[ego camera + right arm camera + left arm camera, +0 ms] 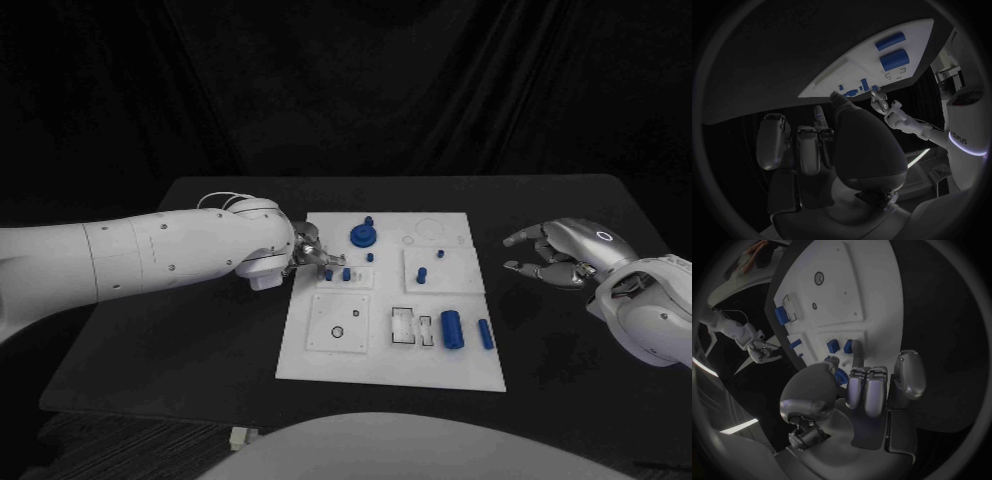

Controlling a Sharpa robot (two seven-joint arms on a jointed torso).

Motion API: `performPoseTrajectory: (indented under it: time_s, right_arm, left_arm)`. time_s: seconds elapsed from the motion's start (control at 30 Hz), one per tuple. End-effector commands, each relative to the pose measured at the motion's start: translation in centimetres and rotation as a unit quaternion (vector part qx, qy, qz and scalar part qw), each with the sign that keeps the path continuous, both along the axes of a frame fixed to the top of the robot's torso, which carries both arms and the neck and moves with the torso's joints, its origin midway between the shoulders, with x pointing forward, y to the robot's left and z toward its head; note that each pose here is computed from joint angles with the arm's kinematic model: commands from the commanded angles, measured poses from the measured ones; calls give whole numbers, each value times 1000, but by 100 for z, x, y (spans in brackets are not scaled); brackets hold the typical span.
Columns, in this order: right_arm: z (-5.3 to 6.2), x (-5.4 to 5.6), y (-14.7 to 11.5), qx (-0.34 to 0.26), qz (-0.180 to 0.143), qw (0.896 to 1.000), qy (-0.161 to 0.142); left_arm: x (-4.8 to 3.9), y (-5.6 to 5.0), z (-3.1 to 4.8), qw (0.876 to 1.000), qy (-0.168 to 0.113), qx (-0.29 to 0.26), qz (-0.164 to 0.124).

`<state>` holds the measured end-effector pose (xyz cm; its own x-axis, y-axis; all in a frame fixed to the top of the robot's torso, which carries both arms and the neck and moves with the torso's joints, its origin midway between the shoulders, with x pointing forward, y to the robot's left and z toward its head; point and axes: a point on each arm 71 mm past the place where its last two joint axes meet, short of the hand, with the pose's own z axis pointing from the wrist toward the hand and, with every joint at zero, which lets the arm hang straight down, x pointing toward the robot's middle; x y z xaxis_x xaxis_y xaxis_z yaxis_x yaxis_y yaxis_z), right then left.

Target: Assemble the parts on the task board

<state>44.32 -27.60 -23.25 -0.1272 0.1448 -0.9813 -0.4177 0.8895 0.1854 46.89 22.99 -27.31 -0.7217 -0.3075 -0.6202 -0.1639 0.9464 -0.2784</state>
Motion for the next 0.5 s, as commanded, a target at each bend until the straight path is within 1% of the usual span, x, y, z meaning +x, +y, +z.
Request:
performPoseTrajectory:
  time_s: [0.03, 0.1, 0.17, 0.2, 0.27, 0.3, 0.33, 0.4, 0.43, 0.47, 0.5]
  right_arm:
    - [-4, -5, -24, 0, -8, 1000, -2]
    - [-1, -7, -32, 1, -9, 1000, -4]
    - [1, -8, -41, 1, -10, 1000, -4]
    - [1, -8, -42, 1, -10, 1000, -4]
    - [1, -8, -48, 0, -11, 1000, -4]
    - [1, -8, -51, 0, -11, 1000, -4]
    - [0, -8, -54, 0, -12, 1000, -4]
    - [1, -8, -61, 0, -13, 1000, -4]
    - [1, -8, -62, 0, -13, 1000, -4]
    - [1, -8, -63, 0, -13, 1000, -4]
    - [2, -8, -64, 0, -13, 1000, -5]
  left_arm:
    - [2, 33, 6, 999, -34, -23, 18]
    - [24, 45, 58, 997, -59, -40, 20]
    - [67, 51, 144, 994, -90, -59, 21]
    - [79, 51, 168, 993, -97, -63, 21]
    - [138, 47, 279, 988, -130, -82, 15]
    - [190, 37, 373, 983, -155, -99, 4]
    - [222, 24, 434, 979, -174, -111, -4]
    - [279, -6, 545, 968, -210, -137, -27]
    - [306, -28, 603, 961, -228, -153, -45]
    - [321, -41, 635, 956, -240, -160, -57]
    - [353, -74, 701, 944, -269, -168, -92]
